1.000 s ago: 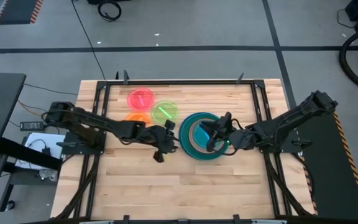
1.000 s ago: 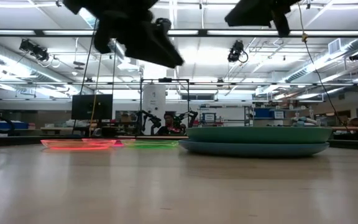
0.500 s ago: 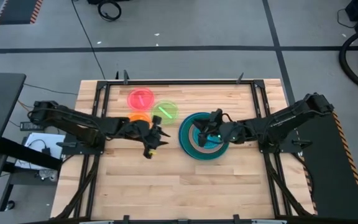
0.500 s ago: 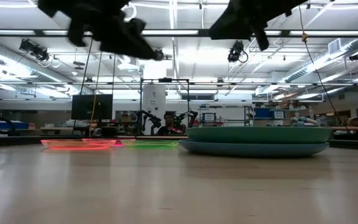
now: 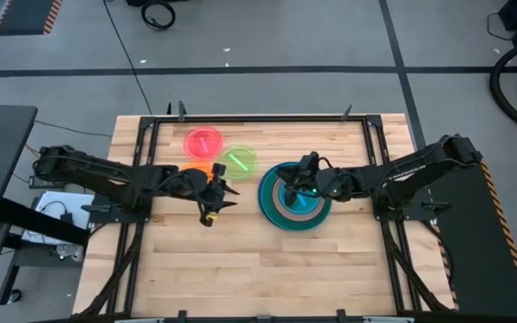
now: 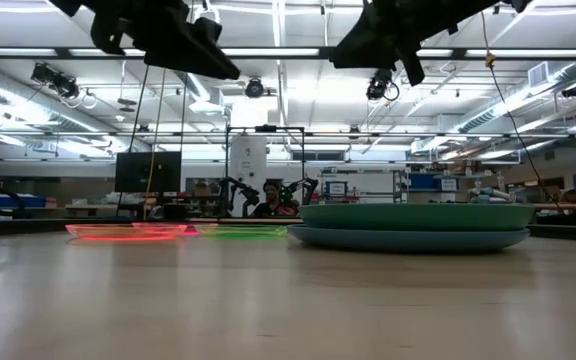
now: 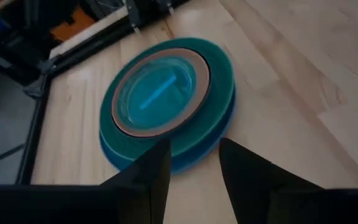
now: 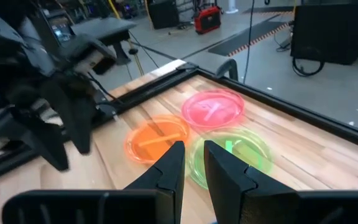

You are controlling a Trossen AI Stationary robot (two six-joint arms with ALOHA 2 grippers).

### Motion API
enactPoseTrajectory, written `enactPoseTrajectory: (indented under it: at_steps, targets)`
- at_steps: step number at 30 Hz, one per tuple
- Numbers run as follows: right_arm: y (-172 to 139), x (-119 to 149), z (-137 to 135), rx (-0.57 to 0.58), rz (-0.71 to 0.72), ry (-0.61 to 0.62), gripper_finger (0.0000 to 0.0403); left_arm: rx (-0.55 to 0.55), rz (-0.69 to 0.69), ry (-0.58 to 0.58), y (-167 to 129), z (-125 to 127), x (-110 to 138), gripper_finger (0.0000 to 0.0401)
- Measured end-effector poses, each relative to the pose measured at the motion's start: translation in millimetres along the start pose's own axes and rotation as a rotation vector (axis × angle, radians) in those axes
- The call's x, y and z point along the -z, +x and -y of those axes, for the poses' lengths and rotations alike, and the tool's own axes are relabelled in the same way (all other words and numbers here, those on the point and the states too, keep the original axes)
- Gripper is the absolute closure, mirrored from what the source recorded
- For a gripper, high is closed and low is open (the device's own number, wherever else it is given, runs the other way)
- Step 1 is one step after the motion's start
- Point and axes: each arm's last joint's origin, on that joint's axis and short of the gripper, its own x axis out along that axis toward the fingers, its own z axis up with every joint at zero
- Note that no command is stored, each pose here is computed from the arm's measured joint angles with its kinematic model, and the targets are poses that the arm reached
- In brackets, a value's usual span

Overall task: Stack plastic plates
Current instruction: Stack the orange plate on top of the light blue plate

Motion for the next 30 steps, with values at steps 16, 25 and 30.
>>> enactPoseTrajectory:
  at_steps: [16,25,30]
  targets:
    - [18,24,-8,-0.016,-0.057,-0.048,0.0332,-0.024,-0.040,-0.096,-5,5,38,0.0258]
    - [43,56,-15,-0.024,-0.081,-0.176,0.0331,-0.023,-0.176,-0.144,-12,10,56,0.0258]
    - [52,70,-16,-0.019,-0.097,-0.253,0.0331,-0.054,-0.267,-0.198,-13,11,64,0.0258]
